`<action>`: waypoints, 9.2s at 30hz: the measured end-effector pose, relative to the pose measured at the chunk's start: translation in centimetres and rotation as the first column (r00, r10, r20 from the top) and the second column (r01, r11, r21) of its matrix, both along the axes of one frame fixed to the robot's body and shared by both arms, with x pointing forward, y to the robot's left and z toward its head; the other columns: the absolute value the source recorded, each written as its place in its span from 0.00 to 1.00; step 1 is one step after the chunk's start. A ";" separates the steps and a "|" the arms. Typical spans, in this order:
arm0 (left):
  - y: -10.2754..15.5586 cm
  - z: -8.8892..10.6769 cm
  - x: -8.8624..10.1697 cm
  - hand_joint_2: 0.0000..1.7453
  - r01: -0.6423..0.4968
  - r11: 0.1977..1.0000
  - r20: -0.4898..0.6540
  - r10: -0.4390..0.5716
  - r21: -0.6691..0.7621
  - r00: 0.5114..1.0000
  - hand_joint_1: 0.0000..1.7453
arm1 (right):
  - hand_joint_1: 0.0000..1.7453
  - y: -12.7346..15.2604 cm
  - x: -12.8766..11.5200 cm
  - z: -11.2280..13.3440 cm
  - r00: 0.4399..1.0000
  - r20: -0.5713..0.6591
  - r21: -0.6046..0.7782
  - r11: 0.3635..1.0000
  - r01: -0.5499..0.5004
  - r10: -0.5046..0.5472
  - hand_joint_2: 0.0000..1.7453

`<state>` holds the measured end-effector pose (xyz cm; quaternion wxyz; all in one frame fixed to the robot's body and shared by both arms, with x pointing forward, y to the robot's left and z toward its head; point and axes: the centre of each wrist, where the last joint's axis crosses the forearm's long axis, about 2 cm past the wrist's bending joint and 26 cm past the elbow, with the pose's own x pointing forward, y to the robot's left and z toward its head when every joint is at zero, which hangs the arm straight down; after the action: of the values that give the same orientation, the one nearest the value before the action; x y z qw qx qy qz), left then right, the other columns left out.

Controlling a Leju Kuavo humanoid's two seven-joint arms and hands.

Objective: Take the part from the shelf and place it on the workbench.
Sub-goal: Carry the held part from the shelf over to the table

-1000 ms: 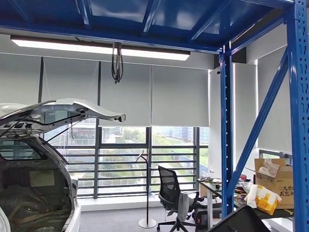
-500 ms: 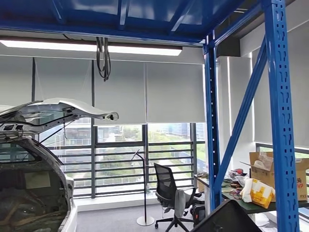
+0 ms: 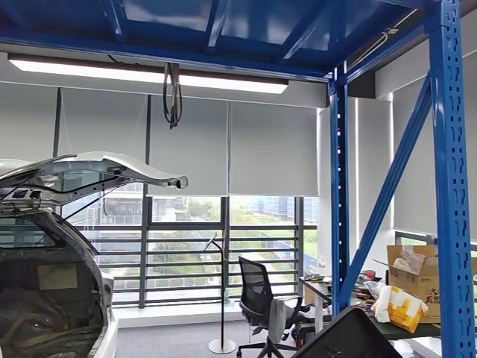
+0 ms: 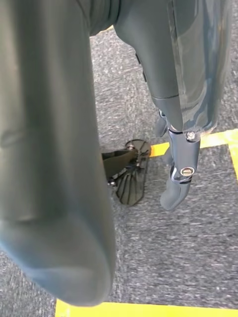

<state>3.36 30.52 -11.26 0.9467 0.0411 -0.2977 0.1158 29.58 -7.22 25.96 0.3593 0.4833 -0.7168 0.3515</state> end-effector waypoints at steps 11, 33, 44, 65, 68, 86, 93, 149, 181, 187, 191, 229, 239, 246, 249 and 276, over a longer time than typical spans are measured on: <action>-0.1 0.0 0.1 1.00 0.006 1.000 -0.002 -0.006 0.000 1.000 0.00 | 1.00 -0.3 0.3 -0.2 1.000 0.003 -0.012 1.000 0.011 -0.011 1.00; -0.3 0.0 0.2 1.00 0.013 1.000 -0.001 -0.013 0.001 1.000 0.00 | 1.00 -0.2 0.5 0.0 1.000 0.010 -0.011 1.000 0.013 -0.013 1.00; -0.5 0.0 0.2 1.00 0.022 1.000 -0.009 -0.022 -0.003 1.000 0.00 | 1.00 0.0 0.3 0.4 1.000 0.022 0.009 1.000 0.005 -0.005 1.00; 1.1 0.0 -0.2 1.00 0.043 0.999 -0.132 -0.041 0.015 0.990 0.00 | 1.00 0.2 0.3 0.2 0.999 0.026 0.024 0.999 -0.029 0.028 1.00; 1.6 0.0 -0.4 1.00 0.049 0.998 -0.140 -0.045 0.030 0.989 0.00 | 1.00 0.2 0.3 0.1 0.999 0.026 0.027 0.999 -0.033 0.032 1.00; 2.1 0.0 -0.9 1.00 0.061 0.997 -0.157 -0.054 0.039 0.986 0.00 | 1.00 0.2 0.8 0.4 0.996 0.077 0.007 0.999 -0.036 0.036 1.00; 2.2 0.0 -0.8 1.00 0.060 0.997 -0.165 -0.052 0.039 0.985 0.00 | 1.00 0.0 1.0 0.5 0.995 0.097 -0.005 1.000 -0.028 0.028 1.00; 8.8 0.9 -1.2 1.00 -0.044 0.973 -0.235 0.098 0.225 0.967 0.00 | 1.00 -0.4 0.6 0.8 0.962 0.269 -0.047 0.997 0.059 -0.045 1.00; 8.9 0.9 -0.8 1.00 -0.092 0.976 -0.211 0.134 0.199 0.968 0.00 | 1.00 -1.0 -0.1 0.3 0.929 0.363 -0.045 0.995 0.087 -0.065 1.00; 8.8 0.9 -0.9 1.00 -0.092 0.976 -0.221 0.136 0.197 0.966 0.00 | 1.00 -0.9 -0.8 0.5 0.920 0.387 -0.007 0.997 0.072 -0.064 1.00; 8.8 0.9 -0.7 1.00 -0.093 0.976 -0.213 0.135 0.196 0.968 0.00 | 1.00 -1.2 -1.1 0.5 0.922 0.380 0.015 0.997 0.072 -0.072 1.00; 6.9 0.6 -0.4 1.00 -0.089 0.984 -0.214 0.121 0.153 0.969 0.00 | 1.00 -1.6 -1.1 0.1 0.944 0.330 0.013 1.000 0.006 -0.010 1.00; 6.7 0.6 -0.6 1.00 -0.088 0.985 -0.218 0.120 0.150 0.969 0.00 | 1.00 -1.5 -1.1 -0.3 0.949 0.314 0.009 1.000 0.008 -0.011 1.00; 6.7 0.6 -0.7 1.00 -0.088 0.985 -0.216 0.119 0.150 0.969 0.00 | 1.00 -1.6 -1.0 0.0 0.947 0.321 0.018 1.000 -0.001 -0.005 1.00; 6.7 0.6 -0.6 1.00 -0.088 0.985 -0.212 0.119 0.151 0.970 0.00 | 1.00 -1.6 -1.1 0.1 0.946 0.325 0.025 1.000 -0.003 -0.006 1.00; 7.1 0.7 -0.3 1.00 -0.078 0.985 -0.196 0.108 0.156 0.975 0.00 | 1.00 -2.0 -1.3 0.4 0.945 0.326 0.059 0.998 -0.002 -0.017 1.00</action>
<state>3.06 37.64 -10.60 0.9601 0.1365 -0.2049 0.1330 28.32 -9.24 26.32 0.2230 0.4258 -0.7782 0.4042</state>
